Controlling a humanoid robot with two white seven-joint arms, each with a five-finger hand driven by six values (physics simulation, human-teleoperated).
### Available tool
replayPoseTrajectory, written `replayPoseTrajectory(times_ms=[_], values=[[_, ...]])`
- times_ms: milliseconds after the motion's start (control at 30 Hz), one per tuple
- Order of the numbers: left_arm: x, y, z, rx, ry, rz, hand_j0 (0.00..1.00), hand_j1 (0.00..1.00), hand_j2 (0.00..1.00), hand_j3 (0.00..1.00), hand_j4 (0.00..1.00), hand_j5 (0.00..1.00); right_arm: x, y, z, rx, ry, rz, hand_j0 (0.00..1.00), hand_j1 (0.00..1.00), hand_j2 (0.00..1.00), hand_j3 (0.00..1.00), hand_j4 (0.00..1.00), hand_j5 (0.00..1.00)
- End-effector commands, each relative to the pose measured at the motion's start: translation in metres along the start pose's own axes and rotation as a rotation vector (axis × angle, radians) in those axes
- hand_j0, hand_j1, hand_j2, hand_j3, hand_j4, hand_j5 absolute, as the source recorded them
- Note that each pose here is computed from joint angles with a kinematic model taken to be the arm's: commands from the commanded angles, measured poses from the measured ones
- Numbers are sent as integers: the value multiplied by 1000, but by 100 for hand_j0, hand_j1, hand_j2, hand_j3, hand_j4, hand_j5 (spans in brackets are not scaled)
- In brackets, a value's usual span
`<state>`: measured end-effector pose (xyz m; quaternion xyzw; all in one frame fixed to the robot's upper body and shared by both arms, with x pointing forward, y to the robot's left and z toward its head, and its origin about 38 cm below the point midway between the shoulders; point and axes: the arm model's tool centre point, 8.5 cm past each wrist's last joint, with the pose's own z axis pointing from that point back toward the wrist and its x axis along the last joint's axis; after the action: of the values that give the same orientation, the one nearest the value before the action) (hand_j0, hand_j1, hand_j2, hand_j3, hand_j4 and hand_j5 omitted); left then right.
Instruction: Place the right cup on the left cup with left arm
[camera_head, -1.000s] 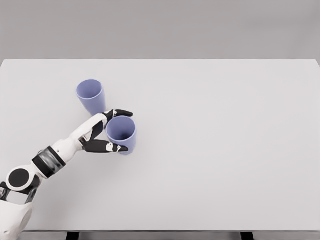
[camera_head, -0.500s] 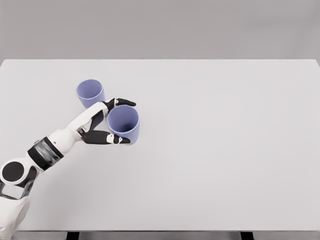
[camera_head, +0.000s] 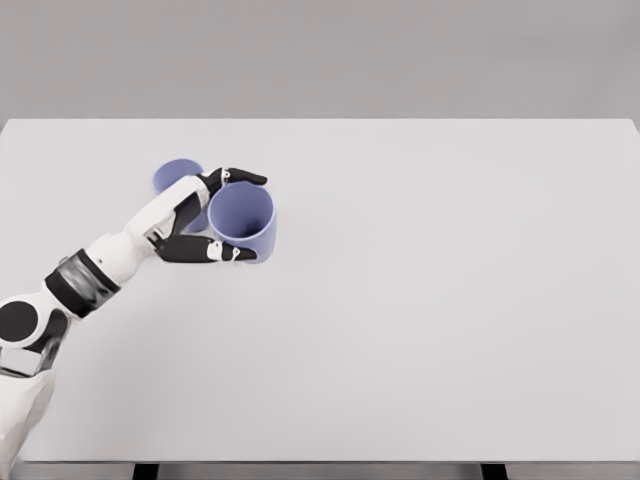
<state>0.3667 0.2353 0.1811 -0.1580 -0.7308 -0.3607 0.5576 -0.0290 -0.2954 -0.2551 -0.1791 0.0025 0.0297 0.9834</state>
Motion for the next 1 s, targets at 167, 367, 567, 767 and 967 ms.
replayPoseTrajectory(times_ms=[167,367,567,767,967], values=[[10,9,-6,5,-25,-18,70,70,70,70,70,70,0,0,0,0,0,0,100,100,100,100,100,100],[16,21,-3,22,-37,-26,70,70,70,70,70,70,0,0,0,0,0,0,100,100,100,100,100,100],[26,36,-4,49,-48,-51,70,70,70,70,70,70,0,0,0,0,0,0,100,100,100,100,100,100],[31,45,-7,61,-53,-60,70,70,70,70,70,70,0,0,0,0,0,0,100,100,100,100,100,100],[37,58,-14,78,-39,-62,70,70,70,70,70,70,0,0,0,0,0,0,100,100,100,100,100,100]])
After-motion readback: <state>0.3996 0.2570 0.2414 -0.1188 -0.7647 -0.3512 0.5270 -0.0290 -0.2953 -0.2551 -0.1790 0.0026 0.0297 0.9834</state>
